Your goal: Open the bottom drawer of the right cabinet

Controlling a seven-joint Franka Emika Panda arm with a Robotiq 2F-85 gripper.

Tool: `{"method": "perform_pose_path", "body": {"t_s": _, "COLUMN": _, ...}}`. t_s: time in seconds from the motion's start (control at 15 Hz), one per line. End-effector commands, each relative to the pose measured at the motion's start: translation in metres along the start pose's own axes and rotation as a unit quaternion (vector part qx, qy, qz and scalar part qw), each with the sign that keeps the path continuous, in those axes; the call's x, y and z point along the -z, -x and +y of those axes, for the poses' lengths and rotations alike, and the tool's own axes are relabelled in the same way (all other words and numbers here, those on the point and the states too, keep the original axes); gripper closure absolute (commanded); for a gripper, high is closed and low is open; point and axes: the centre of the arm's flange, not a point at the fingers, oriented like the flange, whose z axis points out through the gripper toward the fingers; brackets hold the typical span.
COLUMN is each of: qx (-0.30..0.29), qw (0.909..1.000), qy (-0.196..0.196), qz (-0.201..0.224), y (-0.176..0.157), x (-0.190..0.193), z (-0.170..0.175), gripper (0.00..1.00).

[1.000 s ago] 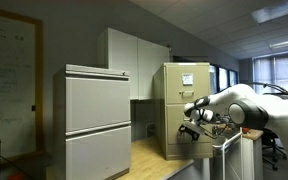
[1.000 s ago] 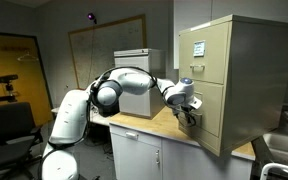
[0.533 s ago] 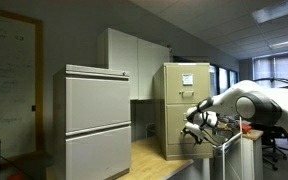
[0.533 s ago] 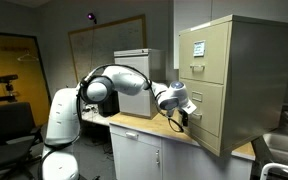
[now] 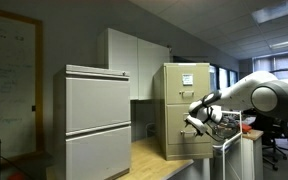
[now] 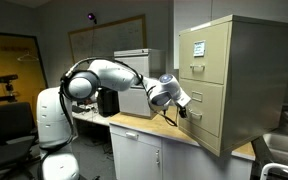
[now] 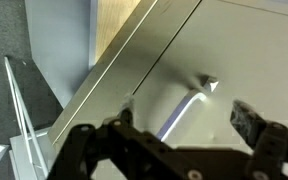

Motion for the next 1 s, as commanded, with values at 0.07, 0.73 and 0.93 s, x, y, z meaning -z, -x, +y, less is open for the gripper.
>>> {"method": "perform_pose_path", "body": {"t_s": 0.07, "qx": -0.037, "qw": 0.9983, "qy": 0.041, "qz": 0.016, "y": -0.013, "x": 0.003, "z": 0.015, "gripper": 0.0}}
{"method": "perform_pose_path", "body": {"t_s": 0.73, "qx": -0.056, "qw": 0.9961, "qy": 0.042, "qz": 0.053, "y": -0.068, "x": 0.008, "z": 0.011, "gripper": 0.0}}
{"method": "perform_pose_path", "body": {"t_s": 0.93, "qx": -0.05, "qw": 0.9968, "qy": 0.035, "qz": 0.051, "y": -0.079, "x": 0.005, "z": 0.001, "gripper": 0.0}}
